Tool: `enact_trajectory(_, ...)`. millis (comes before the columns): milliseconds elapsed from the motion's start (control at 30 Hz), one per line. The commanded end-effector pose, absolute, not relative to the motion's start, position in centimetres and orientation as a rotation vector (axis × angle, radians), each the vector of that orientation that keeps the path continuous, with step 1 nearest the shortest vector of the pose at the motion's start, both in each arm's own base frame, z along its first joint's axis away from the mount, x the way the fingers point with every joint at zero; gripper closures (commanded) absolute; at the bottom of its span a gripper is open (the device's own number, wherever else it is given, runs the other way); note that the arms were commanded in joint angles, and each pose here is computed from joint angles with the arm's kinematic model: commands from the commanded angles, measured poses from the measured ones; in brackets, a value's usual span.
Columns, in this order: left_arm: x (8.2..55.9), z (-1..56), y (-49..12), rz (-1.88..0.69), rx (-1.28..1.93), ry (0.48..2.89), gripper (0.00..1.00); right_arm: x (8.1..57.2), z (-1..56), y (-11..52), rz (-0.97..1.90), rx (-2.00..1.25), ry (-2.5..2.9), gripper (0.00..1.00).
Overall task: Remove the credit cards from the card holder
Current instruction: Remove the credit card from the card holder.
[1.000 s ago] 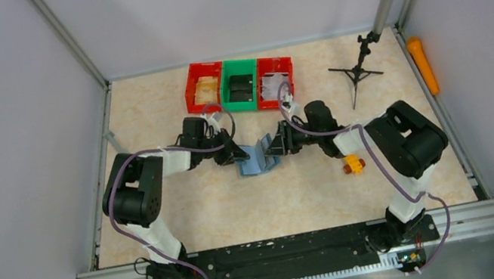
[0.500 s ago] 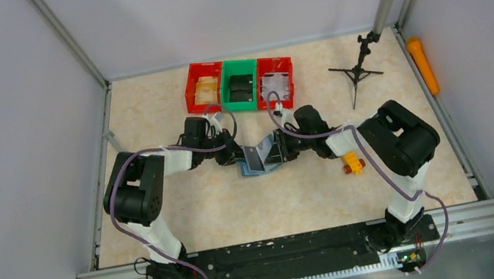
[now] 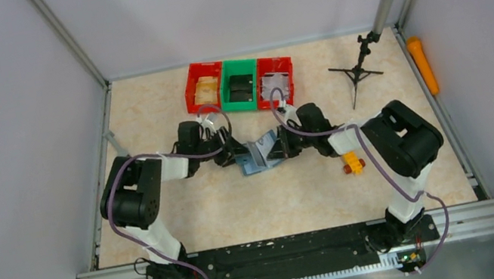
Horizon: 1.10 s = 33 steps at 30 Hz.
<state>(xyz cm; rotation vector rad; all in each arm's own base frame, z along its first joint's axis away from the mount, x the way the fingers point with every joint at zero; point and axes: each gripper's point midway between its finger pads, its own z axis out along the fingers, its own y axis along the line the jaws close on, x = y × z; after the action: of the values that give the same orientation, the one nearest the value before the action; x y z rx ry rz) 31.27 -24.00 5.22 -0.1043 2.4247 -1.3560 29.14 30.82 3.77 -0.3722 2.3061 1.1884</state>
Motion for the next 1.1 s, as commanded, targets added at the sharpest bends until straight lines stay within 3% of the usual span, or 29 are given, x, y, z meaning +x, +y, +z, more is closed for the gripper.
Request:
enact_trajectory(0,32.4,9.3,-24.3,-1.483,-0.054,2.231,0.5,29.9,5.8,30.9,1.203,-0.378,2.223,1.0)
enact_trajectory(133,32.3,9.9,-23.9,-1.548,-0.081,2.177,0.49,29.9,5.9,30.8,1.207,-0.373,2.22,1.0)
enact_trajectory(333,32.4,10.4,-23.3,-1.527,-0.077,2.148,0.29,29.8,5.8,30.9,1.224,-0.374,2.222,1.0)
enact_trajectory(433,32.5,9.1,-23.3,-1.511,-0.099,2.208,0.27,29.8,5.9,31.0,1.231,-0.373,2.219,1.0)
enact_trajectory(700,32.7,7.6,-23.3,-1.485,-0.122,2.287,0.56,29.9,6.2,30.8,1.235,-0.365,2.205,0.99)
enact_trajectory(900,32.7,7.2,-23.3,-1.471,-0.114,2.303,0.77,30.1,6.5,30.5,1.227,-0.348,2.193,0.84)
enact_trajectory(1067,32.8,7.2,-23.2,-1.444,-0.101,2.309,0.85,31.2,6.1,28.8,1.138,-0.266,2.219,0.67)
